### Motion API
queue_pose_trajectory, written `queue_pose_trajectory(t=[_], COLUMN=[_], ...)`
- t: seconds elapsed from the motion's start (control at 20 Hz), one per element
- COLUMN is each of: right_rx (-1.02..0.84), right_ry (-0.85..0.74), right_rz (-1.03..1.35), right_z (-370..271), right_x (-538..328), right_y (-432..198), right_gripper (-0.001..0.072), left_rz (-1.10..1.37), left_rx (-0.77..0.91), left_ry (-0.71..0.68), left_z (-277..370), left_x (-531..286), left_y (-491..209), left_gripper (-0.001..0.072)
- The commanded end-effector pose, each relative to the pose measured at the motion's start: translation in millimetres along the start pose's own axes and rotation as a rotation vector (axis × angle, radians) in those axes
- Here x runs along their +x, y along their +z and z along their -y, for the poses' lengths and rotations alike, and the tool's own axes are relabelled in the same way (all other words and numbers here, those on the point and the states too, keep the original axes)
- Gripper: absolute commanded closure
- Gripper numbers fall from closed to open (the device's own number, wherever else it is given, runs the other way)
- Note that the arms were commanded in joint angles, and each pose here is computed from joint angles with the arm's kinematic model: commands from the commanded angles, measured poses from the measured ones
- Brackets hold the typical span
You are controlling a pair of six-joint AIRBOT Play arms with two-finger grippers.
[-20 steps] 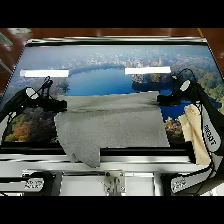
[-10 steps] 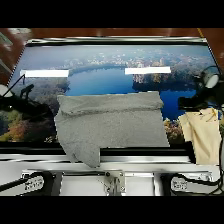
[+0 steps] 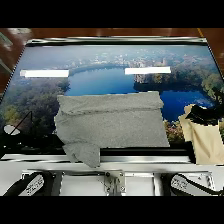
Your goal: Fold the shirts.
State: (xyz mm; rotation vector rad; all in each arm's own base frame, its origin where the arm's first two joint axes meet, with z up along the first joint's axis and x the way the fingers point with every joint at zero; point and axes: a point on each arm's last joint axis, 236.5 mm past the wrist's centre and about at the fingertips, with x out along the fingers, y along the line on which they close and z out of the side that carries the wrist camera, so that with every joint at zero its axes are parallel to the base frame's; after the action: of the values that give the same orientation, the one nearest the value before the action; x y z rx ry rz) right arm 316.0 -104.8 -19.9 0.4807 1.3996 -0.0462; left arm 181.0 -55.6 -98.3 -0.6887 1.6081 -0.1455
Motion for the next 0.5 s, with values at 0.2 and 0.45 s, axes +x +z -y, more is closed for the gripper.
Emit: queue_pose_trajectory(t=[0.2,0.45], right_rx=[0.034,0.039], right_ry=[0.065,0.064], right_rz=[0.029,0.029], right_z=[-12,-12], right_x=[-1,-1], right_y=[4,4], right_gripper=[0.0261,0.0261], left_rz=[-0.034,-0.017], left_rx=[0.005,-0.03], left_ry=[-0.003,-0.064], left_z=[-1,16], left_x=[36,49], left_y=[-9,0], left_gripper=[0.0119,0.0409])
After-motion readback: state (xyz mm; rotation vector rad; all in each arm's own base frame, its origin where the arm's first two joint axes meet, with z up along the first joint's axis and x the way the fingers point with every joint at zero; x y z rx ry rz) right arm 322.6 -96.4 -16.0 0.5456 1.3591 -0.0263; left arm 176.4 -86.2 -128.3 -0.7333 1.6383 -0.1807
